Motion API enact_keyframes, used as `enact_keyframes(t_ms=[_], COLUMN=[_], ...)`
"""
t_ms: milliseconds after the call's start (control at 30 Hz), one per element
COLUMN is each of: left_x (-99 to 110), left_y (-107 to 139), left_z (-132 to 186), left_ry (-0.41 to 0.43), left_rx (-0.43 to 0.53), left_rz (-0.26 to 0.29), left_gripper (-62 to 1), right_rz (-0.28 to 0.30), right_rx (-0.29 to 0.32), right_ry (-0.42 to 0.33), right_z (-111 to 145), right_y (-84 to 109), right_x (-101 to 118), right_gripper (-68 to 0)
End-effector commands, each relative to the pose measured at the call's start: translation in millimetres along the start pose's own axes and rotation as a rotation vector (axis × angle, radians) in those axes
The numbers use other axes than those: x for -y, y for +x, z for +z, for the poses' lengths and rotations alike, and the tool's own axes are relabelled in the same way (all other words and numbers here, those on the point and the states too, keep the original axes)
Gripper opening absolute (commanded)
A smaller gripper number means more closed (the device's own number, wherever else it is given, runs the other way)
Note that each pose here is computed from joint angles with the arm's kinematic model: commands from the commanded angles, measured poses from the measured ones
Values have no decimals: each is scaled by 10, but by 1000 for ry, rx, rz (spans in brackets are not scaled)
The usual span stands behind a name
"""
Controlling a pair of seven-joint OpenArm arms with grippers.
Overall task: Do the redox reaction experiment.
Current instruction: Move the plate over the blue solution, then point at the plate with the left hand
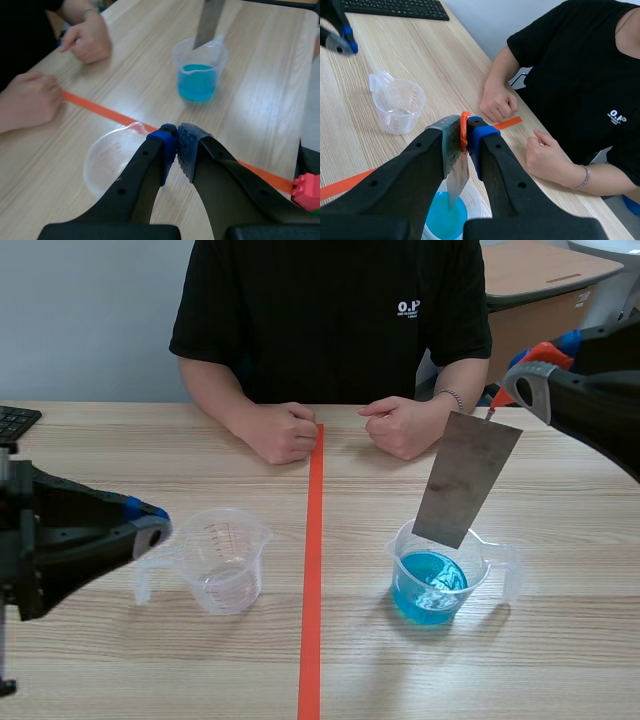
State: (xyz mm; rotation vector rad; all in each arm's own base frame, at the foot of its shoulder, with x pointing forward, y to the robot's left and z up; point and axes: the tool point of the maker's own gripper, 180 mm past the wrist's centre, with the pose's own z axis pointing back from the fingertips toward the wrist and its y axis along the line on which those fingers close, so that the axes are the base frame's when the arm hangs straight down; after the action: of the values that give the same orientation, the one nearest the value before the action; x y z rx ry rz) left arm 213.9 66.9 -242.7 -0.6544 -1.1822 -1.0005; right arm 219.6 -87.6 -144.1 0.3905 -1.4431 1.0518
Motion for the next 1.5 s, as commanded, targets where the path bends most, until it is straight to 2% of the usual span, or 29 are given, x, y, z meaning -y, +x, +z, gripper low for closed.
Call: enact_keyframes(t_ms=[0,200,533,733,900,1100,1467], left_x=[-18,106,144,227,319,290,200], left_y=[138,222,250,211,161,179,219], left_z=[-104,-467,-965,-1216,-1422,-1593,-1663], left_ry=[7,-25,-1,-20,-39,-24,-12], left_rx=[58,113,162,175,171,183,192], left_rz=[-8,-36,-70,-40,-43,-23,-36], left_gripper=[-568,-568,-568,-568,-568,-568,-568], right_rz=[18,18,18,18,18,18,18], right_rx=[41,41,41,41,41,41,42], right_ry=[6,6,6,6,6,6,6], right_z=[-15,-15,-15,-15,-15,-15,-15], right_y=[128,127,127,127,128,128,128], right_x=[9,9,9,9,9,9,8], right_gripper=[-660,-660,-660,-660,-660,-660,-660])
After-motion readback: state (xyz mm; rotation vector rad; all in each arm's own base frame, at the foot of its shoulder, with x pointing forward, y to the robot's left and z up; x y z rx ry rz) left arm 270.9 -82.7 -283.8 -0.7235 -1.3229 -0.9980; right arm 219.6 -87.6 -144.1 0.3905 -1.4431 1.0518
